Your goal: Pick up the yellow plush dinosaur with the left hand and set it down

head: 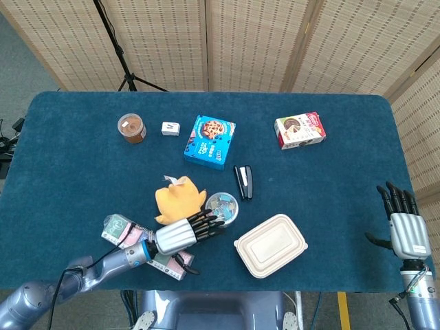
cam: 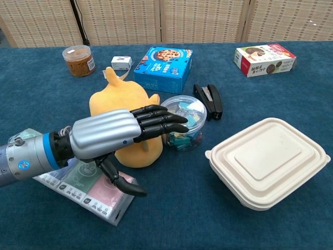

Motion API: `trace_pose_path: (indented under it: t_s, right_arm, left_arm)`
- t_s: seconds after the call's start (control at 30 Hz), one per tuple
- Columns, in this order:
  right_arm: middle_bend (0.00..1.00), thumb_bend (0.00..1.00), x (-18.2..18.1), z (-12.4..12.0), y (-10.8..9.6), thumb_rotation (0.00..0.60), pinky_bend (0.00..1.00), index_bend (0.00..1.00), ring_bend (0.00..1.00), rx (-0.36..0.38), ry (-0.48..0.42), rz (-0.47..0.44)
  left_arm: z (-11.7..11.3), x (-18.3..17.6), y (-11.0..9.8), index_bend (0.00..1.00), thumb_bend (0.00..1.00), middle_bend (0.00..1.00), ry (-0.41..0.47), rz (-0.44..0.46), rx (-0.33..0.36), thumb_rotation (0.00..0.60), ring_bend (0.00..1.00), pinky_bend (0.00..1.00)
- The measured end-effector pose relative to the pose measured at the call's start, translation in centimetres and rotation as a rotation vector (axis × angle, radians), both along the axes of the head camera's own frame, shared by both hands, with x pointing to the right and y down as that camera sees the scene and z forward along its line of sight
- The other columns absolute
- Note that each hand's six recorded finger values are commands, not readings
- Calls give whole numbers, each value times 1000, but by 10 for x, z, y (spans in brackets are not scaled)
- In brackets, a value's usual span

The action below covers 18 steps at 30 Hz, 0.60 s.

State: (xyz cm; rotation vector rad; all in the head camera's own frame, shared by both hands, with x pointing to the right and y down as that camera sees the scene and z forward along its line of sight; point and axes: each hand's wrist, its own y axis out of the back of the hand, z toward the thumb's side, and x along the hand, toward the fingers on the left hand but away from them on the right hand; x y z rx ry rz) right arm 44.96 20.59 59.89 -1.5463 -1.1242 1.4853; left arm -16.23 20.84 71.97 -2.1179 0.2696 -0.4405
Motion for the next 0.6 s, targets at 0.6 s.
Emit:
trace_pose_path:
  t_s: [0.6]
  right_arm:
    - [0,0,-1,5,0,600,0,0,0,-17,4,1]
  left_arm:
    - [31,-36,-77,0,0,0,-149,-198,27,84,0,0]
